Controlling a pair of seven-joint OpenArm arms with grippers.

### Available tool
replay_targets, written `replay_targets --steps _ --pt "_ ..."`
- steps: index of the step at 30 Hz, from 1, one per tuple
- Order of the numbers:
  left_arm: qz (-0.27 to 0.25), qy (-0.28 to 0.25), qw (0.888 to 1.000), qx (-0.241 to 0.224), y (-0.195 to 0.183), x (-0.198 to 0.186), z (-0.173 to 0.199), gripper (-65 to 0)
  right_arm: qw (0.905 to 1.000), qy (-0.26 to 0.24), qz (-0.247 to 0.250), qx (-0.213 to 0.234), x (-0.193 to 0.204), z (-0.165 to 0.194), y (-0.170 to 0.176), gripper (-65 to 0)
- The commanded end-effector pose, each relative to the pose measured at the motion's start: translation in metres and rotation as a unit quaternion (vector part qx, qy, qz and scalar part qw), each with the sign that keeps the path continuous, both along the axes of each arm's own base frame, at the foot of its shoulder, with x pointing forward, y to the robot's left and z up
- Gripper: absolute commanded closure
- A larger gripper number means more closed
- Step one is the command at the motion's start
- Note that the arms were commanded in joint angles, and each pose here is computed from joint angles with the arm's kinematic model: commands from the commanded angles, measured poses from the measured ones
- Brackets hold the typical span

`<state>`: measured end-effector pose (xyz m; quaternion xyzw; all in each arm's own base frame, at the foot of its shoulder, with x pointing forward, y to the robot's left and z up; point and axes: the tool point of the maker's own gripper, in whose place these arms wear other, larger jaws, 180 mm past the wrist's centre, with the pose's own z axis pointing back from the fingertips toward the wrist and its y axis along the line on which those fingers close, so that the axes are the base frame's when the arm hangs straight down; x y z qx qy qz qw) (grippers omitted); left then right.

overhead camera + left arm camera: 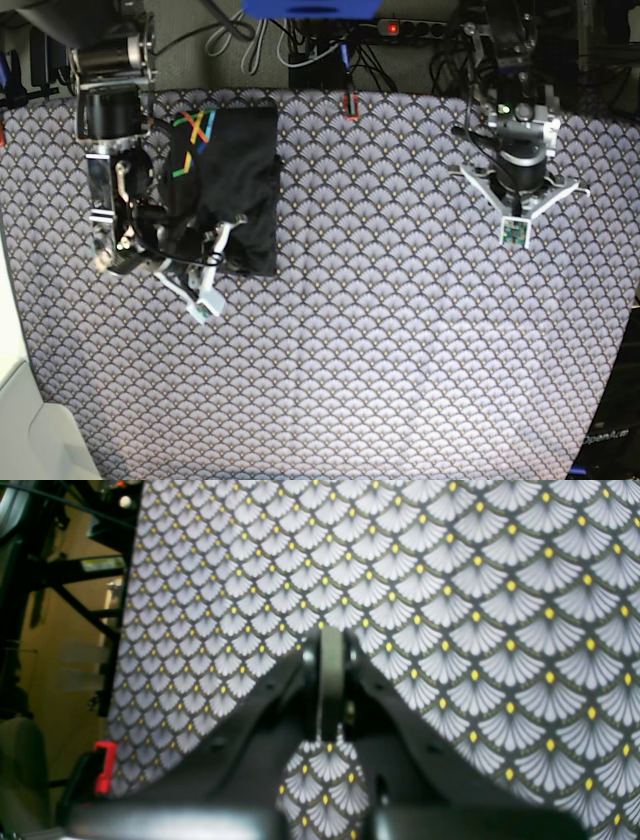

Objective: Fold the T-shirt properly
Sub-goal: 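Tuck and smooth the bundle's edge with the right gripper, then release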

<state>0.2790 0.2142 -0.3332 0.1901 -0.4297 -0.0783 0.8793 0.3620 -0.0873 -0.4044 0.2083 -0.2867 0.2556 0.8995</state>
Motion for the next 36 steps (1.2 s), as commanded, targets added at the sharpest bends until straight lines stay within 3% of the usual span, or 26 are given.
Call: replay_targets --steps 1,8,14,21,26,29,36 --pt "-0.001 -0.018 1.0 0.005 0.001 0.004 0.01 -0.3 0.9996 -0.025 -0.002 0.011 0.017 0.016 0.001 -0.2" --pt "-0.001 -0.017 1.0 0.006 0.001 0.003 0.01 -0.3 0.9968 -0.021 0.076 -0.01 0.012 0.011 0.041 0.0" --pt "-0.001 -0.017 1.0 0.006 0.001 0.003 0.01 -0.3 0.9947 -0.032 0.098 -0.003 0.01 0.014 0.059 0.0" --pt "-0.001 -0.02 1.0 0.003 0.001 0.005 0.011 -0.3 0.9909 -0.057 0.109 -0.054 0.005 0.033 0.032 0.0" --pt "-0.003 -0.026 1.0 0.005 0.002 0.011 0.014 -0.3 0.9802 -0.12 0.14 -0.073 -0.029 0.06 0.033 0.0" --pt "-0.006 -0.028 0.999 0.015 0.007 0.012 0.017 -0.3 0.976 -0.125 0.155 -0.087 -0.056 0.061 0.025 0.0" --pt "-0.012 -0.027 0.999 0.033 0.015 0.013 0.02 -0.3 0.9849 -0.101 0.098 -0.101 -0.074 0.049 -0.021 0.0"
